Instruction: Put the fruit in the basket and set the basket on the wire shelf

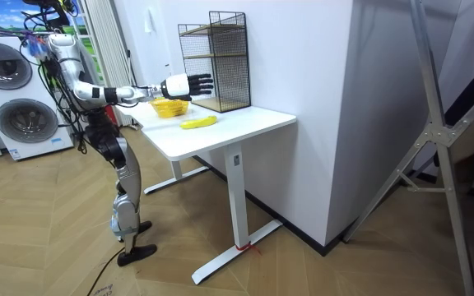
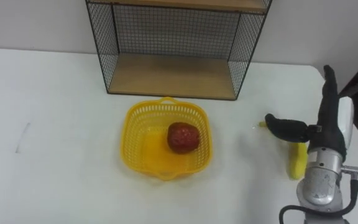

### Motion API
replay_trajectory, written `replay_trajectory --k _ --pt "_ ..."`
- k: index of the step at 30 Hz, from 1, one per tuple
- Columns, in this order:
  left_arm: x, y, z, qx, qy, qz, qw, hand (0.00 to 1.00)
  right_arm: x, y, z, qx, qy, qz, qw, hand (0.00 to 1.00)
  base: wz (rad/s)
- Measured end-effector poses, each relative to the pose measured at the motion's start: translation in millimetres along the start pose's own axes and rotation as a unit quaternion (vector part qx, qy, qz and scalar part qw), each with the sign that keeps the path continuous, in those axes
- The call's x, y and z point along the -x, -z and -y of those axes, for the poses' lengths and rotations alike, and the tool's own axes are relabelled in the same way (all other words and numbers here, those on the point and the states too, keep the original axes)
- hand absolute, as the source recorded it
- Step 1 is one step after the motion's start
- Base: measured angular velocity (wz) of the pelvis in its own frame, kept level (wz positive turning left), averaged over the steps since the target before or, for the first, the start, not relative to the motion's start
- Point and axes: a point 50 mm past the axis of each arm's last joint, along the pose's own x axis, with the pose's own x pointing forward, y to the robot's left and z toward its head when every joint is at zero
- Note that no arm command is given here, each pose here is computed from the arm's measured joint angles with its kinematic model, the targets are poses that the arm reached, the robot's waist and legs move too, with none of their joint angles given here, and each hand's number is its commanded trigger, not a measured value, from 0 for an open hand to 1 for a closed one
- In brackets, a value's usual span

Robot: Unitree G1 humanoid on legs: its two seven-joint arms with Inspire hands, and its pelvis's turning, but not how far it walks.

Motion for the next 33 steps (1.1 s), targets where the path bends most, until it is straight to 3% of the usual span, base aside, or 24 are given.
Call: replay_trajectory --k 6,12,26,27,29,33 --pt "0.1 -3.2 -4.7 0.001 -0.002 0.002 1.0 0.0 -16.3 23.2 2.3 0.035 -0.029 -0.065 0.997 0.0 0.0" --pt "0.1 -1.7 -5.1 -0.005 -0.005 -0.006 1.0 0.0 -6.6 61.8 -1.0 0.053 -0.073 -0.16 0.983 0.0 0.0" --pt "1.0 7.2 -7.2 -0.005 -0.006 -0.028 1.0 0.0 -1.0 87.6 6.6 0.045 -0.124 -0.211 0.968 0.0 0.08" --pt "1.0 8.0 -8.6 0.0 -0.008 -0.032 0.999 0.0 0.1 89.7 6.9 0.046 -0.127 -0.216 0.967 0.28 0.07" --pt "1.0 9.4 -9.0 0.002 -0.004 -0.038 0.999 0.0 2.3 94.4 8.4 0.05 -0.134 -0.227 0.963 1.0 0.09" --pt "0.3 8.2 -8.7 0.0 -0.001 -0.043 0.999 0.0 0.9 101.9 17.1 0.075 -0.139 -0.247 0.956 1.0 0.16"
